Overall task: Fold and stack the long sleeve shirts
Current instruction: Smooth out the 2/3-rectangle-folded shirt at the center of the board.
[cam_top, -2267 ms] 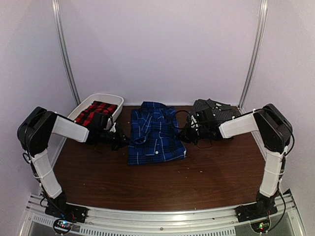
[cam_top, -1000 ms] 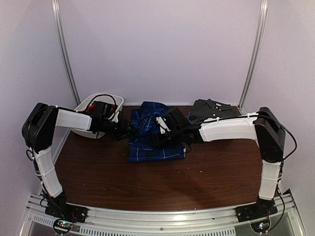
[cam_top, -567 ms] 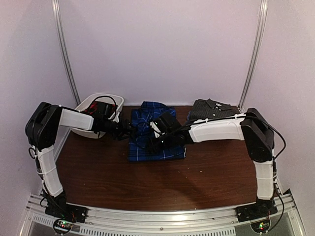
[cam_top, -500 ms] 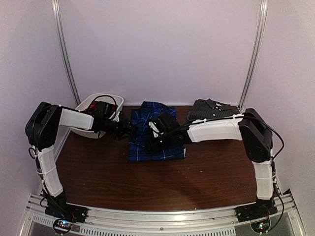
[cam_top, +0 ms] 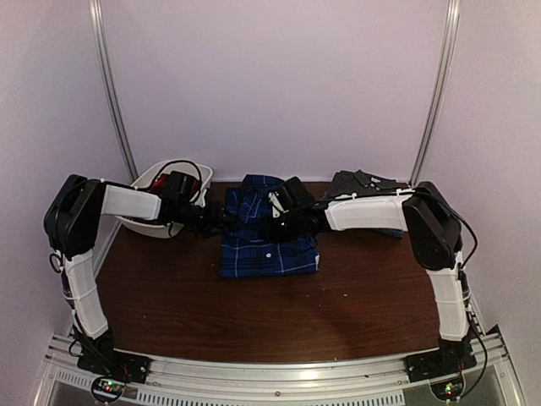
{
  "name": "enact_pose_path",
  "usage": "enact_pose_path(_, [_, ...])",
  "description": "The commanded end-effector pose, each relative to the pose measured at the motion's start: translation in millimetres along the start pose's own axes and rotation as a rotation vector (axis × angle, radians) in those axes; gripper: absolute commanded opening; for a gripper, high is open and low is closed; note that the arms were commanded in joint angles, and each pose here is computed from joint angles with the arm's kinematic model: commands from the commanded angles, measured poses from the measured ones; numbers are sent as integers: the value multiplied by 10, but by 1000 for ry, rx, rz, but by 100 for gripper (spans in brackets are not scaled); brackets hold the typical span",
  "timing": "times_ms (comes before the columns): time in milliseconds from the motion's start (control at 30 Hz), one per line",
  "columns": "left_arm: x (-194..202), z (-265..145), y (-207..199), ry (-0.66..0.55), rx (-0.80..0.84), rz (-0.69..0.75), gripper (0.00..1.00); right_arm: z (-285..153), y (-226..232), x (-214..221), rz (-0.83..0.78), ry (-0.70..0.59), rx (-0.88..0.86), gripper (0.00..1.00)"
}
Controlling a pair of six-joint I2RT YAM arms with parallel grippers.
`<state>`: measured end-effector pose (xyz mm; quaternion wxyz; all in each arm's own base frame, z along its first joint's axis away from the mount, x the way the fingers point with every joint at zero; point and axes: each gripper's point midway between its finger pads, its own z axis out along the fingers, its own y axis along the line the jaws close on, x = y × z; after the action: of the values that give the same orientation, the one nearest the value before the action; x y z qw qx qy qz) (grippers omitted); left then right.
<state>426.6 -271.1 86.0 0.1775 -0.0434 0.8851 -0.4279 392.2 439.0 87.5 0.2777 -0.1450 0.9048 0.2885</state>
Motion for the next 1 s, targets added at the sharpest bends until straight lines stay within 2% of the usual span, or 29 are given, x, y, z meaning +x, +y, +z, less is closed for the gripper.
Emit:
enact_pose_path(0, [-147, -37, -1, -28, -37, 68, 65, 113, -22, -347, 139, -53, -111, 20])
enact_pose_path(167, [-225, -120, 9, -53, -100, 129, 72, 191, -189, -628, 250, -91, -179, 20])
enact_pose_path(333, [-336, -242, -12, -96, -162, 193, 74, 102, -336, -884, 268, -131, -179, 35])
enact_pose_path(433, [-391, -365, -77, -132, -183, 230, 74, -18, -359, -1018, 225, -159, -153, 46])
enact_pose_path(533, [-342, -492, -155, -155, -193, 264, 73, -120, -396, -1049, 161, -156, -92, 52])
enact_pose_path(600, [-235, -520, -289, -151, -179, 295, 69, -233, -384, -1031, 113, -157, -62, 55])
enact_pose_path(700, [-21, -436, -460, -118, -147, 322, 55, -335, -406, -878, 61, -136, -7, 55])
enact_pose_path(900, [249, 2, -616, -32, -116, 343, 25, -344, -467, -507, -12, -82, 70, 43])
enact_pose_path(967, [239, 156, -573, -13, -120, 336, 20, -283, -522, -448, -21, -58, 85, 40])
